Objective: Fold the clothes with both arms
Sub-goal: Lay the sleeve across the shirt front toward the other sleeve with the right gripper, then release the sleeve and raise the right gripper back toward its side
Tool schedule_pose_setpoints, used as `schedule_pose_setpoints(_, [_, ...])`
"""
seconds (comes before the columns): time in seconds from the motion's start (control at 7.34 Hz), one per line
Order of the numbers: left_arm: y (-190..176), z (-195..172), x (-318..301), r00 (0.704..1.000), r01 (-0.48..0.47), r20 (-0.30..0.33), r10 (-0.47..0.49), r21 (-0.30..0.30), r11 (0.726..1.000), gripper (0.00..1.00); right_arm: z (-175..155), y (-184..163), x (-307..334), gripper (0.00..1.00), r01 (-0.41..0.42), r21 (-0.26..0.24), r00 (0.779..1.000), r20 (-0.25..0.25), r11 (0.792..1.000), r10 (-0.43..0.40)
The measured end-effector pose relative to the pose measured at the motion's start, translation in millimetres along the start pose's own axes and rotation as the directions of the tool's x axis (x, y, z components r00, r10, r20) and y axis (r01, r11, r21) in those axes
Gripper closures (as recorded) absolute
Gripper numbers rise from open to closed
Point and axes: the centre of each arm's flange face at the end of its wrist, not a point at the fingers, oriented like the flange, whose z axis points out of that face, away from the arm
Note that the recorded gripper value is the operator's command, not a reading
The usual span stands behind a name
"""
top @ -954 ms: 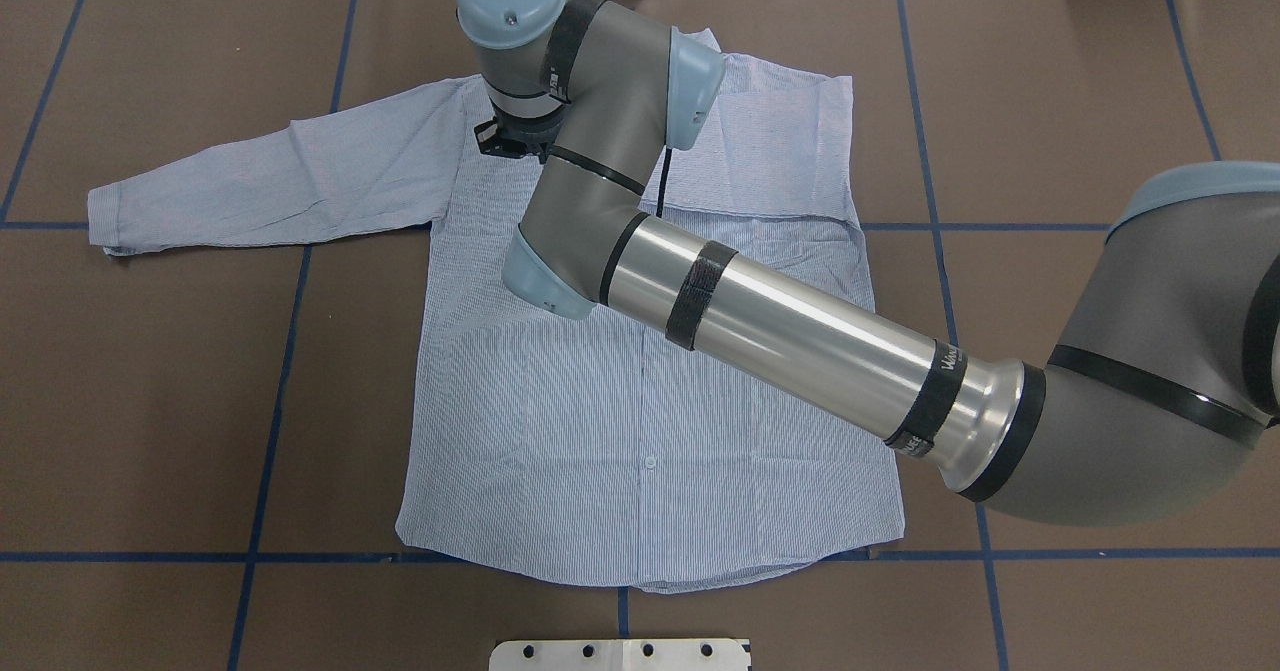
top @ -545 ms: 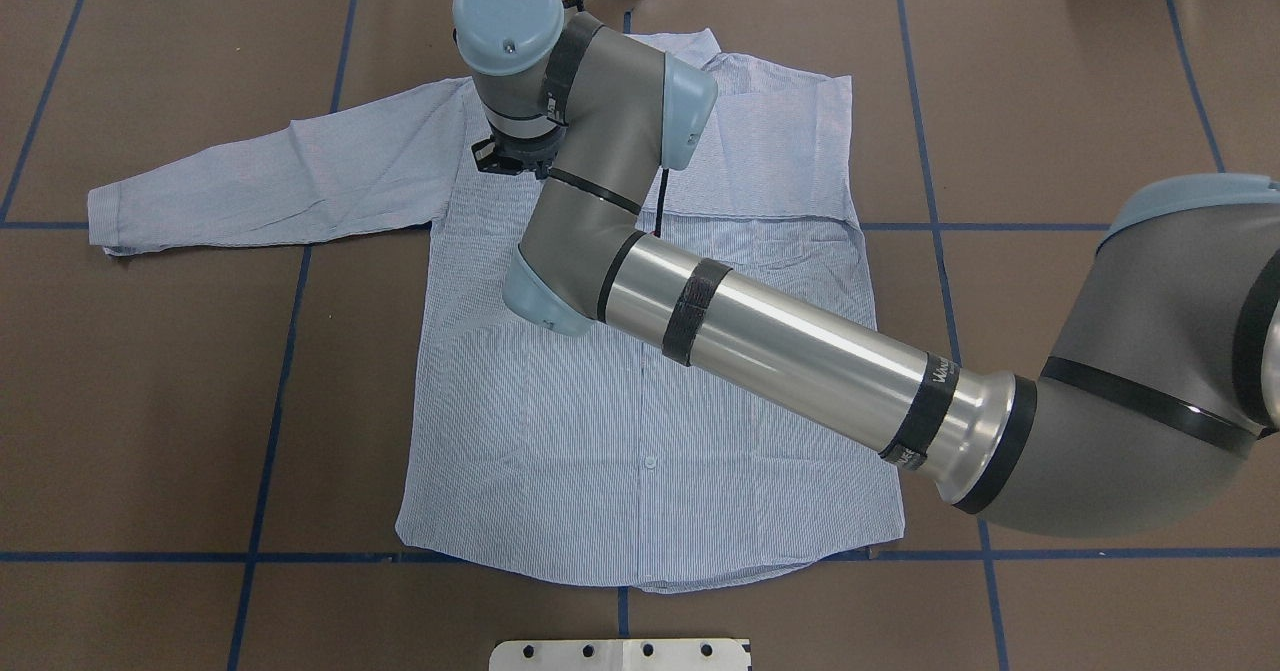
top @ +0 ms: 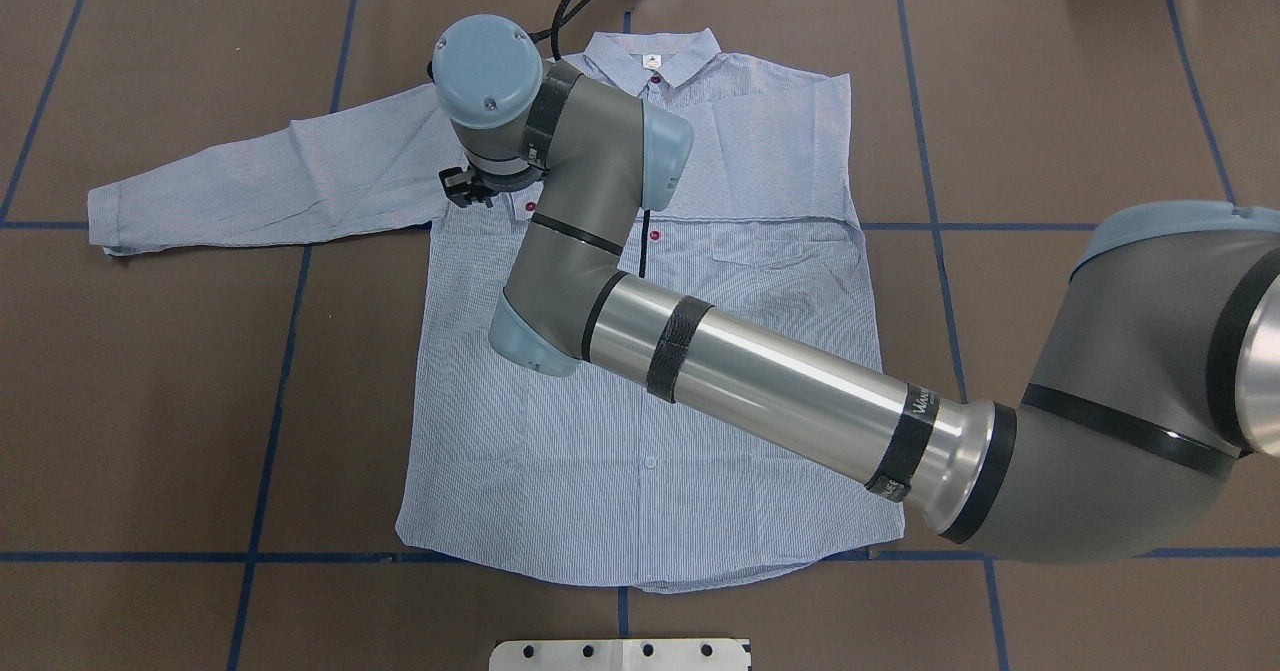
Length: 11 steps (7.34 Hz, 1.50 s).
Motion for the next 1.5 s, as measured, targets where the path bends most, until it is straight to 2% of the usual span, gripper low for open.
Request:
schedule_pose_setpoints(0.27, [-5.1, 6.8, -0.5, 0.999, 0.054, -0.001, -0.054, -0.001, 0.999, 0.01, -19.4, -5.5, 2.2, 0.00, -0.035, -0.017, 0.999, -0.016, 0.999, 0.035])
schedule_pose_setpoints(0.41, [-9.1, 14.5, 10.6, 0.995, 0.099, -0.013, -0.099, 0.007, 0.995, 0.01, -39.1, -12.2, 16.8, 0.00, -0.067, -0.058, 0.997, -0.043, 0.996, 0.064])
schedule_pose_setpoints(0.68, [-11.1, 48.4, 49.2, 0.979, 0.196, -0.056, -0.196, -0.005, 0.981, 0.01, -72.5, -14.9, 79.9, 0.00, -0.149, -0.144, 0.987, -0.079, 0.978, 0.138])
schedule_pose_setpoints(0.95, [-5.9, 94.2, 73.9, 0.950, 0.305, -0.070, -0.303, 0.015, 0.952, 0.01, -104.8, 5.4, 172.7, 0.00, -0.202, -0.195, 0.977, -0.112, 0.960, 0.183])
schedule_pose_setpoints(1.23, [-0.5, 140.2, 77.2, 0.921, 0.387, -0.083, -0.381, 0.061, 0.920, 0.03, -141.7, 39.9, 281.6, 0.00, -0.145, -0.228, 0.985, -0.122, 0.963, 0.119])
schedule_pose_setpoints(1.5, [-8.9, 187.3, 80.0, 0.915, 0.404, -0.040, -0.403, 0.106, 0.908, 0.13, -171.2, 60.7, 367.6, 0.00, -0.085, -0.264, 0.993, -0.103, 0.961, 0.060])
